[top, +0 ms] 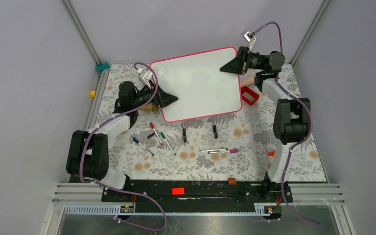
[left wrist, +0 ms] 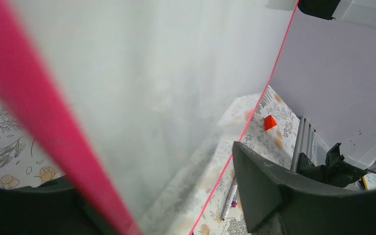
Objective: Write a sentence on the whiteboard
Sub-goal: Set the whiteboard on the whiteboard stand, then pick up the whiteboard marker without the cap from the center of the board.
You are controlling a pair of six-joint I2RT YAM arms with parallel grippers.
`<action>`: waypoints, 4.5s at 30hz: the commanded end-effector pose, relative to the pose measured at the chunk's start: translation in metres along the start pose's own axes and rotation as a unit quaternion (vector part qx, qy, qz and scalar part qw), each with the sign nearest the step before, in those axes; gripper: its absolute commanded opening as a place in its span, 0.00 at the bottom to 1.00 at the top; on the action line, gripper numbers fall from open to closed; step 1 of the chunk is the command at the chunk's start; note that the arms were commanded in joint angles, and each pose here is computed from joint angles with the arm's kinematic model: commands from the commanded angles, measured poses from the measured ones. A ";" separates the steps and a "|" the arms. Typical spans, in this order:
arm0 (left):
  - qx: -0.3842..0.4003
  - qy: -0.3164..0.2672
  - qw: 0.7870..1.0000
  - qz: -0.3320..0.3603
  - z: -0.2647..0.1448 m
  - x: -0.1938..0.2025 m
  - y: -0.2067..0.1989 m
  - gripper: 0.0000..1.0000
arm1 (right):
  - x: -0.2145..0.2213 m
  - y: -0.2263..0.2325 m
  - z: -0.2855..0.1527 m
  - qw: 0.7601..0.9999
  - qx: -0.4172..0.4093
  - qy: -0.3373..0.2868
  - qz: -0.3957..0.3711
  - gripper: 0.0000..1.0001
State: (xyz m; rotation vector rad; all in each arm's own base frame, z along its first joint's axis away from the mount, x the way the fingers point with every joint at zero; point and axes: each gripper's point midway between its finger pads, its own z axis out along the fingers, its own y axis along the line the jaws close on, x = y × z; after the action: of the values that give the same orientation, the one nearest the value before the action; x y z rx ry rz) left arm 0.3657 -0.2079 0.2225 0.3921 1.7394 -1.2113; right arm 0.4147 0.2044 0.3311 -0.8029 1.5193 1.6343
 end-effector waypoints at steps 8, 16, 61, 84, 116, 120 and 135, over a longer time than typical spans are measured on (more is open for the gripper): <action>0.010 0.023 0.994 0.103 0.011 0.003 0.023 0.24 | 0.018 -0.064 0.011 0.996 0.072 -0.050 -0.003 0.00; 0.019 0.044 0.990 0.132 0.015 0.022 0.024 0.00 | 0.048 -0.088 0.005 0.994 0.106 -0.035 0.001 0.00; -0.109 0.002 0.966 0.234 -0.009 0.036 0.052 0.99 | 0.061 -0.105 -0.041 0.959 0.273 -0.069 -0.020 0.91; -0.191 -0.188 0.961 0.070 -0.101 -0.008 -0.031 0.99 | 0.075 -0.012 -0.125 0.820 0.535 -0.186 0.079 0.86; -0.445 -0.283 0.849 0.030 -0.216 0.062 0.039 0.99 | 0.211 0.075 -0.118 0.834 0.506 -0.154 0.158 0.87; -0.484 -0.308 0.817 0.059 -0.234 0.057 0.048 0.99 | 0.201 0.084 -0.114 0.844 0.490 -0.164 0.139 0.87; -0.603 -0.271 0.744 -0.096 -0.260 0.096 0.078 0.99 | 0.196 0.086 -0.115 0.830 0.504 -0.161 0.179 0.87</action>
State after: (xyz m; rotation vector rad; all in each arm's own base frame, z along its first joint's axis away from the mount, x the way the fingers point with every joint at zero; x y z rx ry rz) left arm 0.2199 0.0450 0.0822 -0.9878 1.6573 0.0196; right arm 0.2320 0.1096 0.1854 0.3145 2.0197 0.8484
